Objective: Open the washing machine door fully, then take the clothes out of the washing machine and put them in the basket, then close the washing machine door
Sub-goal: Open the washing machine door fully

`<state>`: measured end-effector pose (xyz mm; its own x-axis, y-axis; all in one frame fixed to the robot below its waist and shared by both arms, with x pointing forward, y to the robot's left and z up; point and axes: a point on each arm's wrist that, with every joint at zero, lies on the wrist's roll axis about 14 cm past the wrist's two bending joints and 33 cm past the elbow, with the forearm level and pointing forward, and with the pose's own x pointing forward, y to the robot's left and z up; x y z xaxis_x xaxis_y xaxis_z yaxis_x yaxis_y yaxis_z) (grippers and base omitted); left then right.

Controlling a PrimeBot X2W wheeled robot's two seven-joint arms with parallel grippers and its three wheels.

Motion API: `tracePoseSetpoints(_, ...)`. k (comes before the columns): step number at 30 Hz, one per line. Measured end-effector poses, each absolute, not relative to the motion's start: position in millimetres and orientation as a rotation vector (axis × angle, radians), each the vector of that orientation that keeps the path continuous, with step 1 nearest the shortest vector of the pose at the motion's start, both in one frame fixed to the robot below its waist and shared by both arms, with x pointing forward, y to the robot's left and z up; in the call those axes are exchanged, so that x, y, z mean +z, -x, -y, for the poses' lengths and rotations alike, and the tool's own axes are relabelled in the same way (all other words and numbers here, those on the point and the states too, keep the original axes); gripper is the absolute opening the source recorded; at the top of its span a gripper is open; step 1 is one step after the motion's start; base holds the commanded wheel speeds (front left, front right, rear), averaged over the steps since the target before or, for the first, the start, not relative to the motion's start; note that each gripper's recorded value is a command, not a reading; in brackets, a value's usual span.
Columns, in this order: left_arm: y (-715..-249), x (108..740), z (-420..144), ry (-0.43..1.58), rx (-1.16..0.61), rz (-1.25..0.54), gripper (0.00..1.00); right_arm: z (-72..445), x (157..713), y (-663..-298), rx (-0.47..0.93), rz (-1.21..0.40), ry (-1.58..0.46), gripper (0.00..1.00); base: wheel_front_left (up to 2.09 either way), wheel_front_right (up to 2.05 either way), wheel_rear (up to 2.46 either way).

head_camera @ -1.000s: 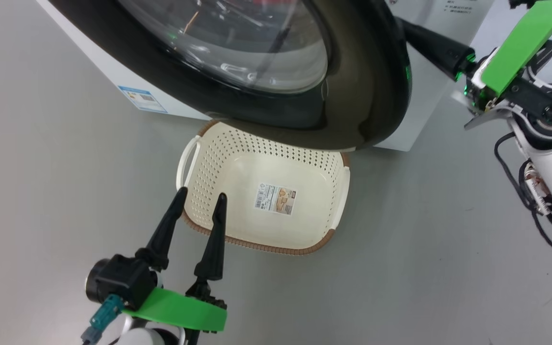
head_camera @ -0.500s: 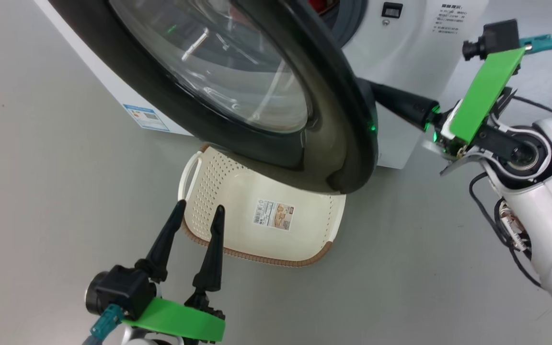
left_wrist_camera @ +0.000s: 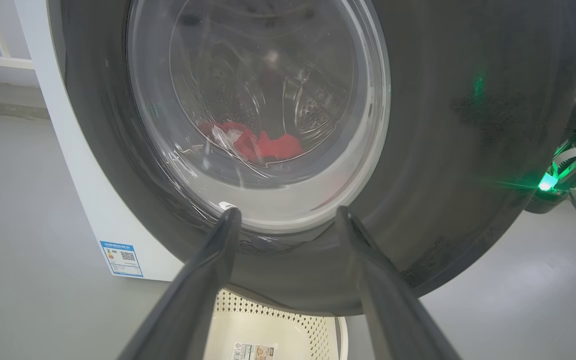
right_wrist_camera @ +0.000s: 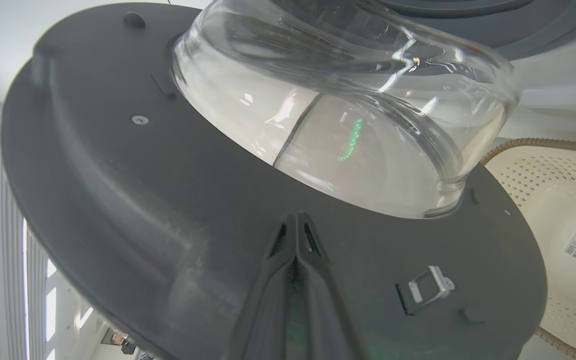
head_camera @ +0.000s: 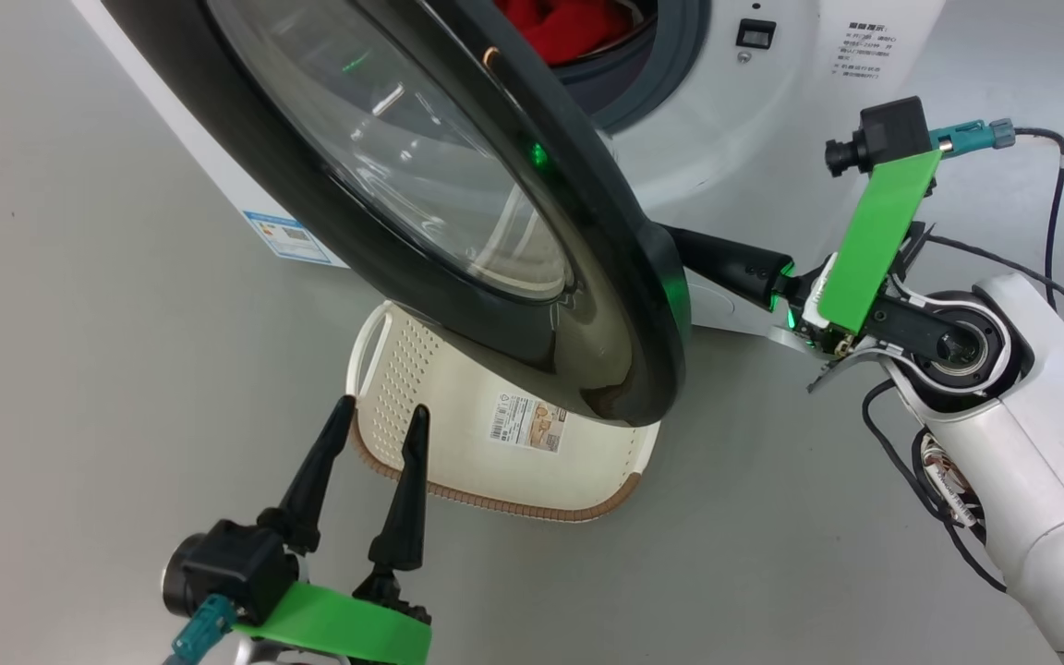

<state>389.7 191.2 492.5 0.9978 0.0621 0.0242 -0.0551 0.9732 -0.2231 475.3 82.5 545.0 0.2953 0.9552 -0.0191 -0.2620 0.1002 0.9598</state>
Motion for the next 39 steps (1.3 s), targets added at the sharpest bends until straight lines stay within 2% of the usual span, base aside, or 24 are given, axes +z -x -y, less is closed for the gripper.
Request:
tracePoseSetpoints(9, -388.9, 494.9, -191.0, 0.225, 0.058, 0.038, 1.00, -77.3, 548.6, -482.9, 1.028, -0.769, -1.103, 0.00, 0.00, 0.00, 0.00)
tracePoseSetpoints(21, -385.9, 496.2, -185.6, 0.225, 0.030, 0.040, 1.00, -43.4, 530.8, -489.6, 0.863, -0.698, -1.129, 0.01, 0.00, 0.00, 0.00)
tracePoseSetpoints(22, -384.7, 494.7, -185.5, 0.223, 0.030, 0.036, 1.00, -39.3, 527.4, -489.1, 0.844, -0.693, -1.129, 0.15, 0.00, 0.00, 0.00)
tracePoseSetpoints(24, -383.7, 493.3, -185.4, 0.221, 0.029, 0.032, 1.00, -32.3, 521.0, -486.5, 0.812, -0.688, -1.133, 0.30, 0.00, 0.00, 0.00)
tracePoseSetpoints(26, -384.0, 494.5, -184.7, 0.222, 0.023, 0.036, 1.00, -24.2, 514.9, -484.1, 0.776, -0.678, -1.142, 0.51, 0.00, 0.00, 0.00)
tracePoseSetpoints(27, -384.1, 495.0, -184.2, 0.220, 0.020, 0.037, 1.00, -19.9, 511.4, -482.9, 0.758, -0.673, -1.135, 0.51, 0.00, 0.00, 0.00)
tracePoseSetpoints(28, -384.2, 495.6, -183.8, 0.217, 0.018, 0.039, 1.00, -15.2, 508.2, -481.4, 0.741, -0.669, -1.132, 0.84, 0.00, 0.00, 0.00)
tracePoseSetpoints(29, -384.2, 496.2, -183.6, 0.216, 0.017, 0.041, 1.00, -10.8, 504.8, -479.3, 0.726, -0.667, -1.126, 1.00, 0.00, 0.00, 0.00)
tracePoseSetpoints(39, -381.3, 491.2, -183.1, 0.204, 0.007, 0.027, 1.00, 21.5, 470.0, -451.9, 0.574, -0.645, -1.107, 1.00, 0.00, 0.00, 0.00)
